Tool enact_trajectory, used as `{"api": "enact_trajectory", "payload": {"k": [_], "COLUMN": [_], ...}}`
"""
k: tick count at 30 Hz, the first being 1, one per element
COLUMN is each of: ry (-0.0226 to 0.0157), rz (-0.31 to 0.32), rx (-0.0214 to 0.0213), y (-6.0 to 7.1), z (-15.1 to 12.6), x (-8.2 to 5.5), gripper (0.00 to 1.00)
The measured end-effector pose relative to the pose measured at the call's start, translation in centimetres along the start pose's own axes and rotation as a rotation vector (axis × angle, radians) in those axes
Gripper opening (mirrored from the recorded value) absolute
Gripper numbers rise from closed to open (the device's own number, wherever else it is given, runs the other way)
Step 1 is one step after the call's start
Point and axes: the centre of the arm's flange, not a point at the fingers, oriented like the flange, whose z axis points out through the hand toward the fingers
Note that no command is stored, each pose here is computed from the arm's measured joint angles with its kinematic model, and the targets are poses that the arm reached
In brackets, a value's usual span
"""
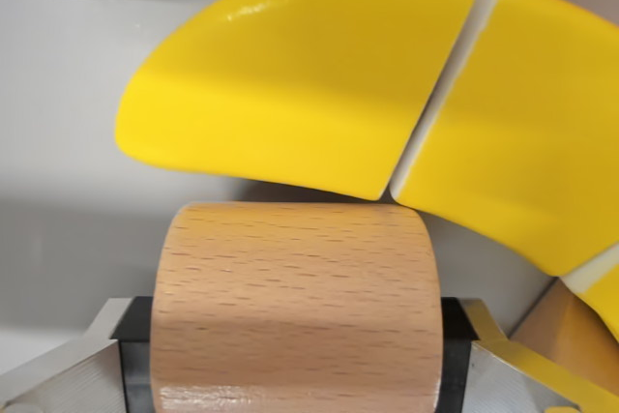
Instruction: Pick an object from the bin
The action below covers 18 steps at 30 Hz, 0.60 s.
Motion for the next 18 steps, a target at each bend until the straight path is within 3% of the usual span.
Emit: {"api": "enact_trajectory", "payload": {"k": [5,11,18], "ry": [0.0021,0.0022,0.0039], "rz": [0.0,-0.001,-0.001], "rx": [0.0016,0.0,0.0009], "y": [0.0,0.0,-0.1], "z": [-0.9,-2.3,-4.5], "x": [0.0,0.1,0.0], "gripper": [0.0,0.0,0.0]}}
